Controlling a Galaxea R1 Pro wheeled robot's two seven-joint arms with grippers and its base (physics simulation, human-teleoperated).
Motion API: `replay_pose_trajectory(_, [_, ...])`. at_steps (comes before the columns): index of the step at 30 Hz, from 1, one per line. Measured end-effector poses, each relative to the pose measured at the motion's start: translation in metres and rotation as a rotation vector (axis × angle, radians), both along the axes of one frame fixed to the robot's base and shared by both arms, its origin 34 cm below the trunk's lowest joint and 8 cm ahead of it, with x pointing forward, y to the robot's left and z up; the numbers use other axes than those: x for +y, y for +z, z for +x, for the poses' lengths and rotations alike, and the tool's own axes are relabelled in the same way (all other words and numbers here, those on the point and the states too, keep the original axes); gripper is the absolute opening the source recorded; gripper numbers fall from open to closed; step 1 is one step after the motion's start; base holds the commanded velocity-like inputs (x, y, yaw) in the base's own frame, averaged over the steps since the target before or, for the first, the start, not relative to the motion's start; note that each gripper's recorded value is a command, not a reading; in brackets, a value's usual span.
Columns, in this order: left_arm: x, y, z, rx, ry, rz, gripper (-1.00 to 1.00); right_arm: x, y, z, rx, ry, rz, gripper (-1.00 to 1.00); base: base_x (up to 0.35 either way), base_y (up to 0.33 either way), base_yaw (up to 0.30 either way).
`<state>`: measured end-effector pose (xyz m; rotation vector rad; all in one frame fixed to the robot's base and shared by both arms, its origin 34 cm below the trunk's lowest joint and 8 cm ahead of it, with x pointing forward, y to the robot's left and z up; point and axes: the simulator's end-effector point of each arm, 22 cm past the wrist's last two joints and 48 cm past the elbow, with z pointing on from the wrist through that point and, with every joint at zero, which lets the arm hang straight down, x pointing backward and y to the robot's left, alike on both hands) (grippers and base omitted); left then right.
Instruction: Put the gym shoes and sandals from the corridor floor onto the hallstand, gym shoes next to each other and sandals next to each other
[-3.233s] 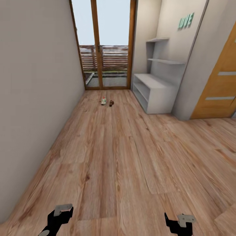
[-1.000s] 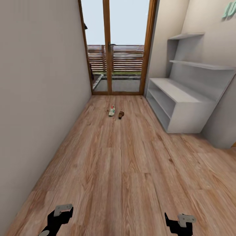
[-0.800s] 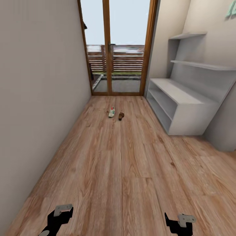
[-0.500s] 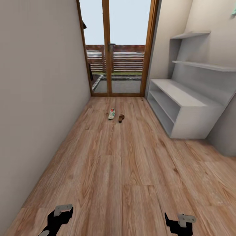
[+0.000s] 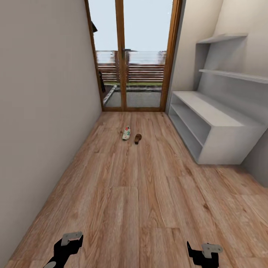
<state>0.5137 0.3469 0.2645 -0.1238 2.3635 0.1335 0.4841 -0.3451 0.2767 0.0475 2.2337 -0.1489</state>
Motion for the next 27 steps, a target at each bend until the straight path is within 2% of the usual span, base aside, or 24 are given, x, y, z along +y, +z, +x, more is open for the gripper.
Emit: replay_pose_trajectory(27, [0.0000,-0.0002,-0.0005,0.001,0.000,0.000,1.00,0.0000,0.0000,0.0001,0.000,0.000,0.000,1.00,0.338,0.000,0.000])
